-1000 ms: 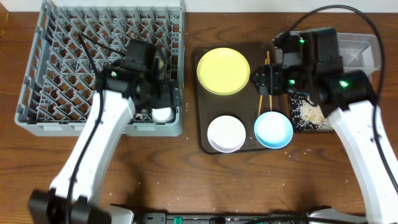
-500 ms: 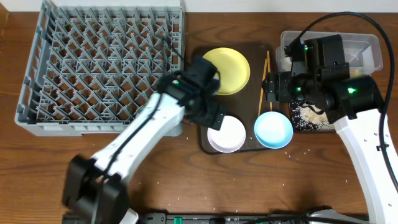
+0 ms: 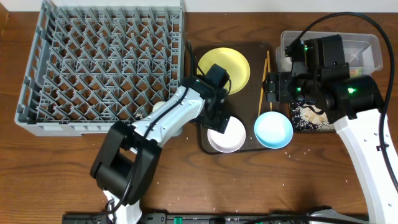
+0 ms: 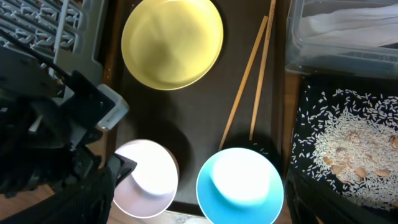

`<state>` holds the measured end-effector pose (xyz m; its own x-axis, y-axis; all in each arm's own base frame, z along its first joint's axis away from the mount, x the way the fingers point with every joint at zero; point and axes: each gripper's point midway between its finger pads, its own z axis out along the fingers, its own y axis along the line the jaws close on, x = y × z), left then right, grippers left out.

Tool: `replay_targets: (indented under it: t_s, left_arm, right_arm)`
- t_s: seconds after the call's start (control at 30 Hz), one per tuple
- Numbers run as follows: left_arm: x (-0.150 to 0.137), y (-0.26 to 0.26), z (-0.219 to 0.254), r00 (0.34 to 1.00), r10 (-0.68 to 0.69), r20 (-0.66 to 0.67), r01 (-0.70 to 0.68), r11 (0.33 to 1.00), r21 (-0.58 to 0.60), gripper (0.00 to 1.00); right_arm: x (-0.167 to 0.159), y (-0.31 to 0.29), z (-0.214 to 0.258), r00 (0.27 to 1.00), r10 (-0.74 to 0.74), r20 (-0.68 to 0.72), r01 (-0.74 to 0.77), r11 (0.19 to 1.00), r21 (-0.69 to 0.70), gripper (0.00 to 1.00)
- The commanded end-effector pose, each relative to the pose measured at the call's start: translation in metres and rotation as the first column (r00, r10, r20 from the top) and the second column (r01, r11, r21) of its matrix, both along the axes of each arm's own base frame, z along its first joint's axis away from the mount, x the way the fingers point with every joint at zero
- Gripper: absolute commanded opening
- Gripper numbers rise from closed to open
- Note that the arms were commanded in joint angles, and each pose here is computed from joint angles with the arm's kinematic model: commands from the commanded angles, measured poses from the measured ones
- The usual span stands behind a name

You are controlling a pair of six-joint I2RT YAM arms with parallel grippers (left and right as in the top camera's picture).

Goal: Sort waste into correct bins and load items into the dishwasher
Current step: 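Reach the left gripper to the pink-white bowl and grip its rim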

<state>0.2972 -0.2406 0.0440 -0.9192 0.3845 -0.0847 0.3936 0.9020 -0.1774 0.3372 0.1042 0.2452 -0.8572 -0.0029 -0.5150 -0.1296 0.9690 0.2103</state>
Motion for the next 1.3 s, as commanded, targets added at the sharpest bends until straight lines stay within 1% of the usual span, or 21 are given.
replay_targets:
  t_s: [0.0, 0.1, 0.27, 0.37, 0.43, 0.53, 0.67, 0.77, 1.0, 1.17, 1.27]
  left_arm:
    - [-0.007, -0.004, -0.009, 0.999, -0.037, -0.010, 0.037, 0.999, 0.022, 0.85]
    - [-0.012, -0.009, -0.009, 0.998, -0.053, -0.013, 0.054, 0.998, 0.024, 0.79]
    - [-0.014, -0.009, -0.015, 1.000, -0.028, -0.012, 0.029, 0.999, 0.032, 0.72]
    - [-0.015, -0.009, -0.017, 1.000, -0.010, -0.013, 0.011, 0.999, 0.033, 0.61]
    - [-0.014, -0.009, -0.017, 1.000, -0.002, -0.011, 0.003, 0.999, 0.035, 0.56]
    - [-0.012, -0.006, -0.018, 1.000, 0.030, -0.001, -0.030, 0.998, 0.051, 0.41]
    - [-0.013, -0.005, -0.021, 0.999, 0.036, -0.005, -0.036, 0.998, 0.053, 0.31]
    - [-0.013, -0.004, -0.023, 0.999, 0.046, -0.004, -0.046, 0.997, 0.056, 0.28]
    - [-0.013, -0.003, -0.027, 0.998, 0.055, -0.001, -0.055, 0.997, 0.059, 0.28]
    - [-0.012, -0.001, -0.029, 0.997, 0.073, 0.006, -0.073, 0.995, 0.064, 0.24]
    - [-0.012, -0.001, -0.033, 0.997, 0.073, 0.003, -0.073, 0.995, 0.066, 0.23]
  right_arm:
    - [0.002, -0.004, -0.003, 1.000, -0.022, -0.011, 0.022, 1.000, -0.005, 0.85]
    - [0.003, -0.004, -0.006, 1.000, -0.022, -0.017, 0.022, 1.000, -0.006, 0.86]
    - [0.005, -0.003, -0.010, 0.999, -0.022, -0.029, 0.022, 1.000, -0.009, 0.85]
    - [0.005, -0.003, -0.013, 0.999, -0.022, -0.038, 0.022, 1.000, -0.012, 0.86]
    - [0.006, -0.003, -0.014, 0.999, -0.022, -0.041, 0.022, 1.000, -0.013, 0.85]
    - [0.006, -0.003, -0.014, 0.999, -0.022, -0.043, 0.022, 1.000, -0.013, 0.85]
    - [0.006, -0.003, -0.014, 0.999, -0.022, -0.043, 0.022, 1.000, -0.013, 0.85]
    - [0.006, -0.003, -0.014, 0.999, -0.022, -0.042, 0.022, 1.000, -0.013, 0.85]
    - [0.006, -0.003, -0.014, 0.999, -0.022, -0.043, 0.022, 1.000, -0.013, 0.85]
    - [0.006, -0.003, -0.014, 0.999, -0.022, -0.044, 0.022, 1.000, -0.014, 0.85]
    - [0.006, -0.003, -0.014, 0.999, -0.022, -0.043, 0.022, 1.000, -0.013, 0.86]
